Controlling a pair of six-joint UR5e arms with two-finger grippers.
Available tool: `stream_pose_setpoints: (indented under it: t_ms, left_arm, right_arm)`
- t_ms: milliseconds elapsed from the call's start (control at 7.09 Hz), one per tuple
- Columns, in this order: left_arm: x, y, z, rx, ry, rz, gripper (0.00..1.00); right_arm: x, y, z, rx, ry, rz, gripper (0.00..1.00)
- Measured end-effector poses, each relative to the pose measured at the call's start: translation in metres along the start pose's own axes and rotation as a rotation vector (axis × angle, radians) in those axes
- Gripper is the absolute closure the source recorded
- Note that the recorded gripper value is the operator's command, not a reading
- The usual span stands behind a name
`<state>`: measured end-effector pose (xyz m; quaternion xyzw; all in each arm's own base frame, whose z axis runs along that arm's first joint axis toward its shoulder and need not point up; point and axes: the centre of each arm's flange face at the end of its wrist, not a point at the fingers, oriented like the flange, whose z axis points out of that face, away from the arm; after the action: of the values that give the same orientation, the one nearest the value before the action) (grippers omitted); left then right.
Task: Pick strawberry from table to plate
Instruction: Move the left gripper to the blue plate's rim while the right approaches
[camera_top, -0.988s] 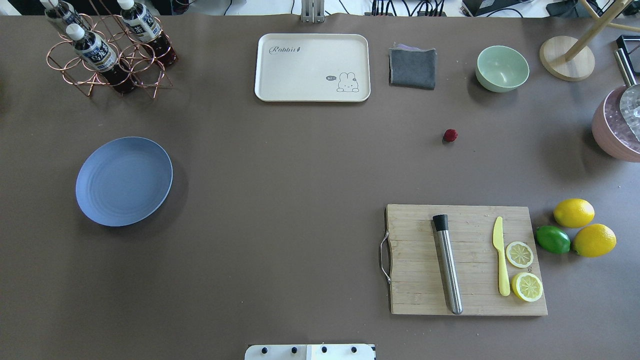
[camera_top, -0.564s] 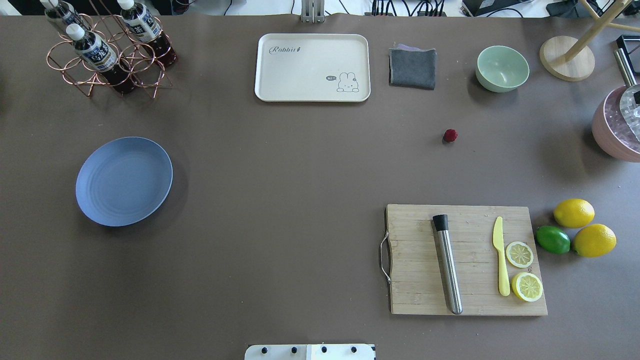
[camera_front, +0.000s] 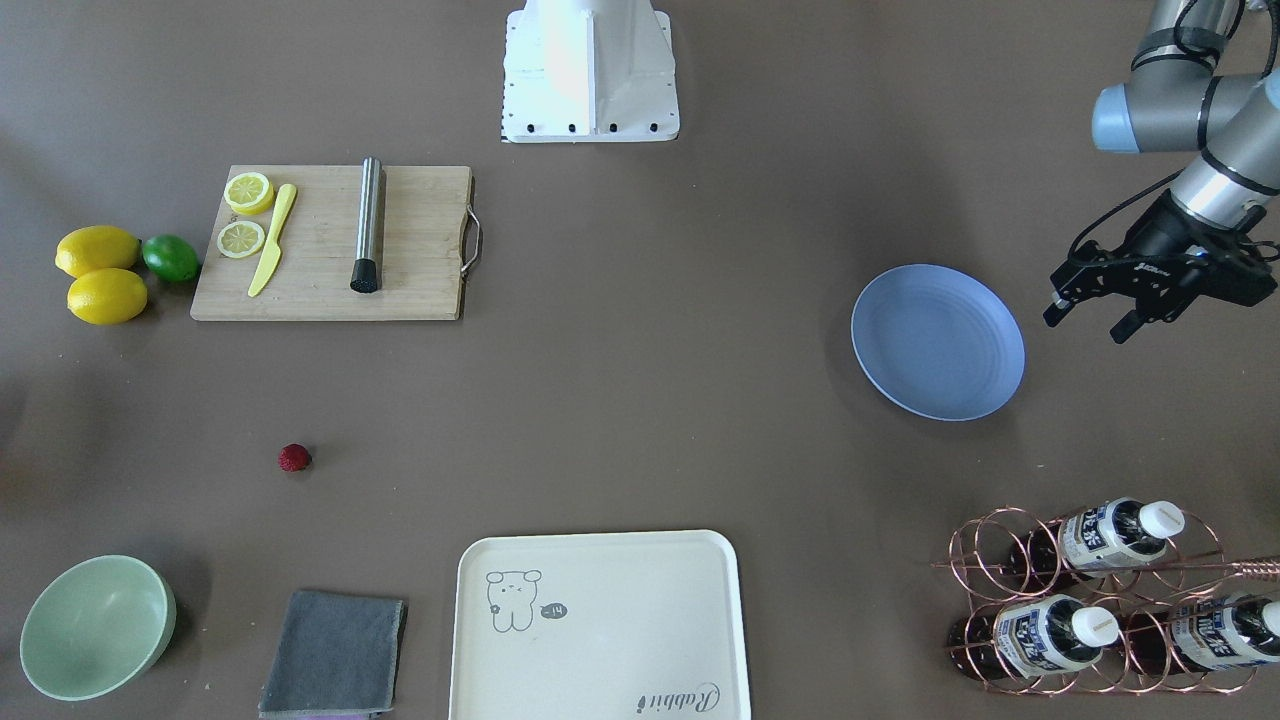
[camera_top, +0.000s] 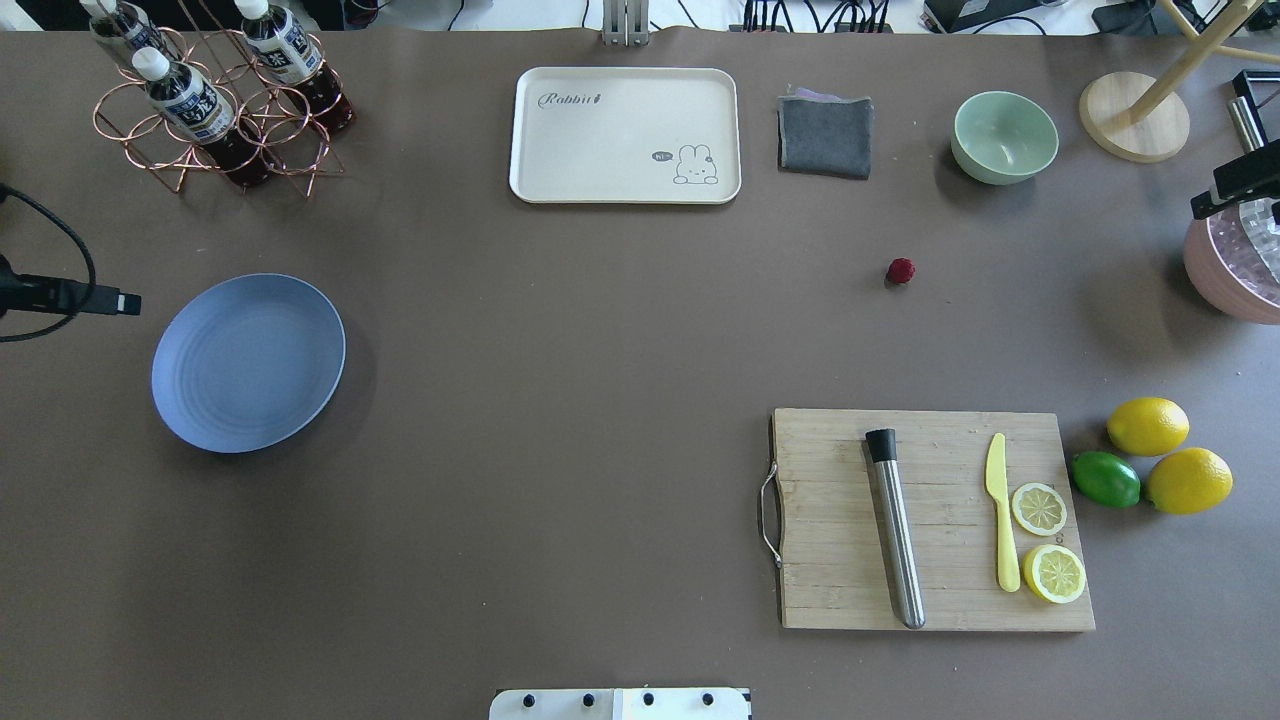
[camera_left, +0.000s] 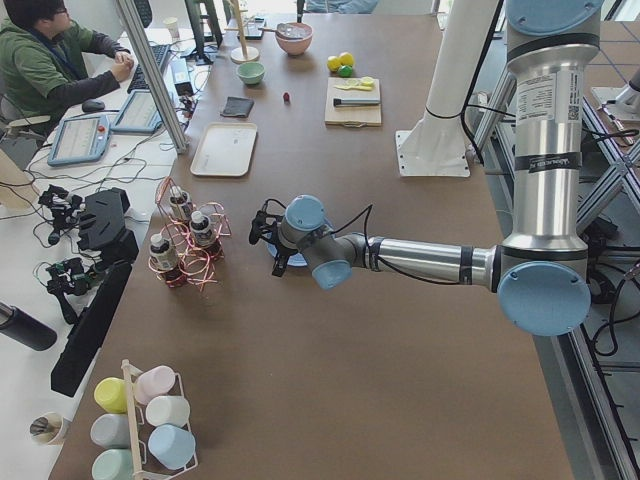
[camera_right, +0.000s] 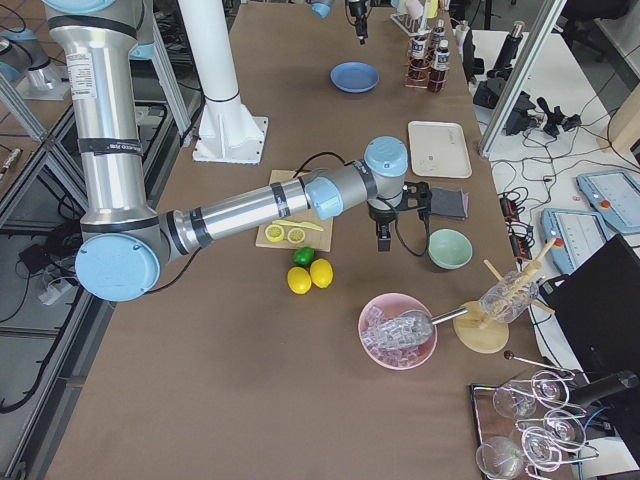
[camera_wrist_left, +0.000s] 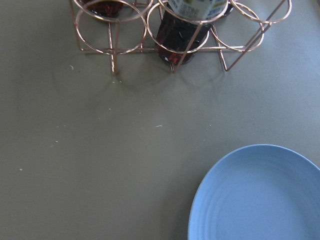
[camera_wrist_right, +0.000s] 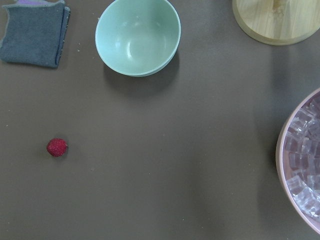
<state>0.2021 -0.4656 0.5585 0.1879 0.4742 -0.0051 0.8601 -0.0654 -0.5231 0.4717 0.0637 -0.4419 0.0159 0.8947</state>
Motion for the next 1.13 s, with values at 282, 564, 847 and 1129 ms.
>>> stream_pose_setpoints:
  t_ms: [282, 564, 847, 1129]
  left_arm:
    - [-0.001, 0.015, 0.041, 0.015, -0.003, 0.014, 0.03]
    - [-0.008, 0.018, 0.057, 0.014, 0.000, 0.019, 0.47]
    - [-0.006, 0.018, 0.059, 0.011, 0.006, 0.021, 0.48]
    - [0.001, 0.024, 0.063, 0.002, 0.022, 0.034, 0.88]
  right_arm:
    - [-0.003, -0.004, 0.007, -0.008, 0.003, -0.001, 0.00]
    - [-0.005, -0.009, 0.014, -0.017, 0.004, -0.004, 0.00]
    - [-0.006, -0.009, 0.014, -0.018, 0.003, 0.002, 0.00]
    - [-0.008, -0.009, 0.013, -0.015, 0.001, 0.032, 0.00]
